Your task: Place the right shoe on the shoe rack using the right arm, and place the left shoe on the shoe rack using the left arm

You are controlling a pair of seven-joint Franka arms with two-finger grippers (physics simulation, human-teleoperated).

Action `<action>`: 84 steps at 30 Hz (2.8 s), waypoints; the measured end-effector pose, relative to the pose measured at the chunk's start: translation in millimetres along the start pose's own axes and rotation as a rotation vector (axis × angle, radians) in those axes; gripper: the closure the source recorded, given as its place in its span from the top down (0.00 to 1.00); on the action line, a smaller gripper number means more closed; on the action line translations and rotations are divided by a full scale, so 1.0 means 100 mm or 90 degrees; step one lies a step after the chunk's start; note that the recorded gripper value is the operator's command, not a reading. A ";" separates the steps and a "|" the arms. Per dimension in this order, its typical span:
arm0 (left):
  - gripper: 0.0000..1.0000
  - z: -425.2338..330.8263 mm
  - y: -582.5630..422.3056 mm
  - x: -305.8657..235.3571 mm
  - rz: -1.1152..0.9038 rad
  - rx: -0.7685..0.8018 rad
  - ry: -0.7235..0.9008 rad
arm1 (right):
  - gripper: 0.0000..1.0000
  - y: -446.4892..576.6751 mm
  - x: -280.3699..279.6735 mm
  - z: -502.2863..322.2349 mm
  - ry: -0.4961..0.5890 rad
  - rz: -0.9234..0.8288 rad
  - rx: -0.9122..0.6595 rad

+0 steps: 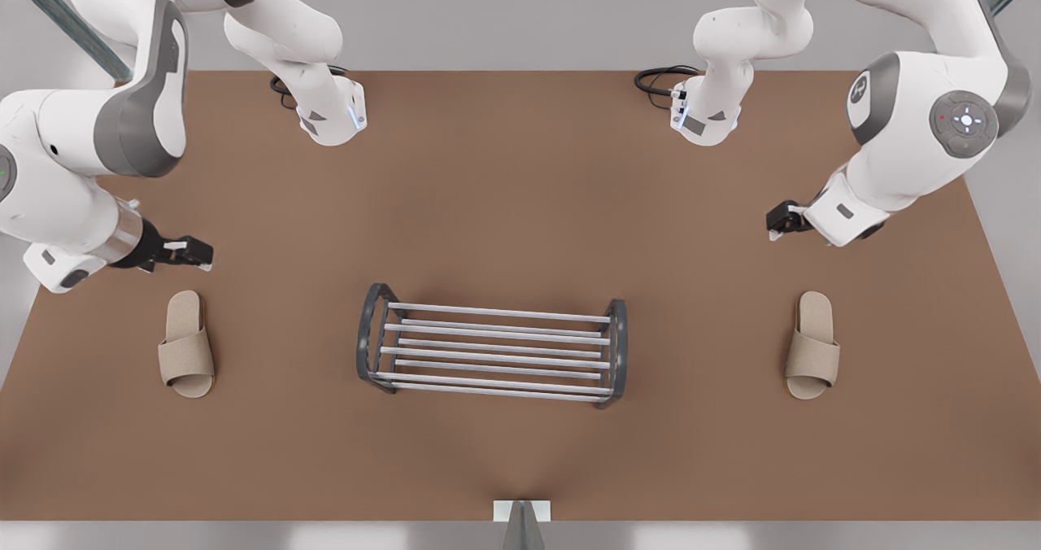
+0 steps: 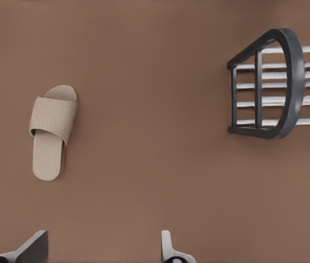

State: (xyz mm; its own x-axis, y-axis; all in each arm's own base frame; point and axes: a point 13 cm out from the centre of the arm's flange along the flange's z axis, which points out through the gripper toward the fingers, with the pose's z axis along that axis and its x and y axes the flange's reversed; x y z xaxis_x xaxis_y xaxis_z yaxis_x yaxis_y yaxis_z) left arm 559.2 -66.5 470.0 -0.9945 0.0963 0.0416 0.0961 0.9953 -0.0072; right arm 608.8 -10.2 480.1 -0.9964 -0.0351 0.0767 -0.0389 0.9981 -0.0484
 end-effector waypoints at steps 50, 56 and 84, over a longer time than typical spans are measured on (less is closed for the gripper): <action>1.00 3.92 2.73 -0.57 0.072 -0.047 -0.490 | 1.00 -2.45 0.19 3.71 -0.503 0.078 0.048; 1.00 3.91 2.80 -0.67 0.083 -0.055 -0.502 | 1.00 -2.35 0.17 3.77 -0.518 0.003 0.036; 0.25 4.03 2.80 -0.75 0.102 -0.047 -0.511 | 1.00 -2.56 -0.17 4.37 -0.536 -0.051 0.026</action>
State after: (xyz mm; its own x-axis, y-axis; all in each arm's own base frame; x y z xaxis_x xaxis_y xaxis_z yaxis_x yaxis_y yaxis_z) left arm 643.5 203.8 62.6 -0.6931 0.2333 -0.6821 0.2136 0.9701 0.1149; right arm 603.2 -287.1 56.0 -0.7132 -0.1491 -0.6849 -0.0988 0.9887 -0.1124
